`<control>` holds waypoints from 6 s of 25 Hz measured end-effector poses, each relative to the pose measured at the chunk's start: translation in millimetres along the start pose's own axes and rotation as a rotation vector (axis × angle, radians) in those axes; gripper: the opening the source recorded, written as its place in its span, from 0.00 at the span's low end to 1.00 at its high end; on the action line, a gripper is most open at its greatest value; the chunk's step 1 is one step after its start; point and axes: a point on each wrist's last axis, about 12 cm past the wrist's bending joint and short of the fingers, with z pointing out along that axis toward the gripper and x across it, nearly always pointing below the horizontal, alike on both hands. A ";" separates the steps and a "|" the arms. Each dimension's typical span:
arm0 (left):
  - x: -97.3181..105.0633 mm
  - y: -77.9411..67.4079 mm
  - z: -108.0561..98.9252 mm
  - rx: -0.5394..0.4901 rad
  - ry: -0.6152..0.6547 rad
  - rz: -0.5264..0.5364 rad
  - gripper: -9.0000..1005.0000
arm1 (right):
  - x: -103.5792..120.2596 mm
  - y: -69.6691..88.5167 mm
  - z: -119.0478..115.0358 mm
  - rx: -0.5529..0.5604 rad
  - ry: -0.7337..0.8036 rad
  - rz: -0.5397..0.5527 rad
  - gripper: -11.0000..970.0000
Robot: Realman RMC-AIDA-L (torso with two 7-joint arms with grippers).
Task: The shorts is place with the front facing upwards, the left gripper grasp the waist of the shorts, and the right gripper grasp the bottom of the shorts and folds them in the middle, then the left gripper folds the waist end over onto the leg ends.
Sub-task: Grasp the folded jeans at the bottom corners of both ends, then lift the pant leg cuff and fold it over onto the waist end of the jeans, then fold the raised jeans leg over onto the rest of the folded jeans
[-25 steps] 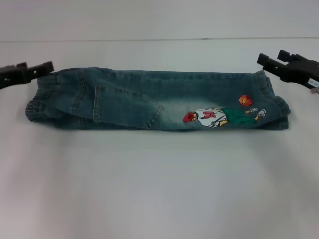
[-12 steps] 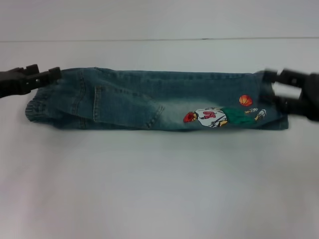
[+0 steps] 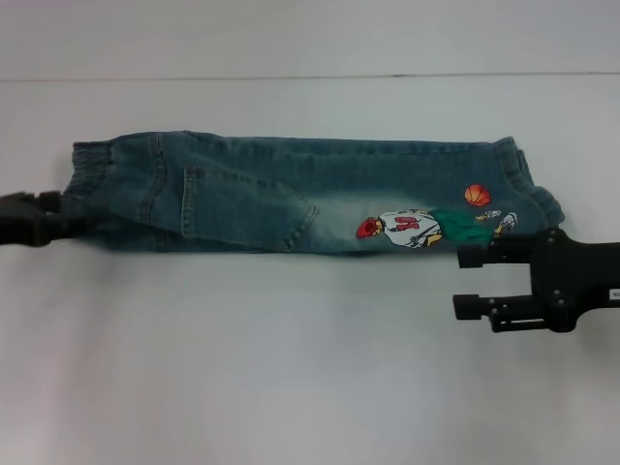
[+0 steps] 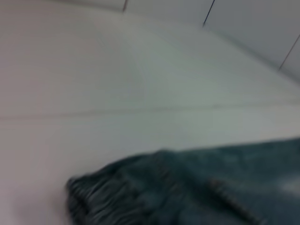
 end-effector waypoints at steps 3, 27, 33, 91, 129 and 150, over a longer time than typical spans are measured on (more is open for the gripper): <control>4.0 6.8 1.3 -0.060 0.059 0.034 0.82 | -1.1 -1.8 2.5 0.005 0.005 -0.003 0.79; 5.7 2.1 39.2 -0.175 0.144 0.168 0.50 | -2.7 -3.3 7.4 0.012 -0.006 -0.011 0.75; 3.5 2.1 39.4 -0.170 0.146 0.184 0.37 | -1.1 -4.0 8.9 0.022 -0.004 -0.007 0.72; -146.5 -93.7 13.4 0.497 -0.252 0.496 0.05 | 10.4 -22.8 169.6 0.490 -0.182 0.029 0.01; -127.7 -123.5 57.9 0.646 -0.126 0.526 0.10 | 39.2 -38.6 108.9 0.704 -0.359 0.234 0.01; -90.4 -209.9 172.8 0.536 0.077 0.618 0.14 | 38.2 -33.9 55.0 0.869 -0.794 0.308 0.01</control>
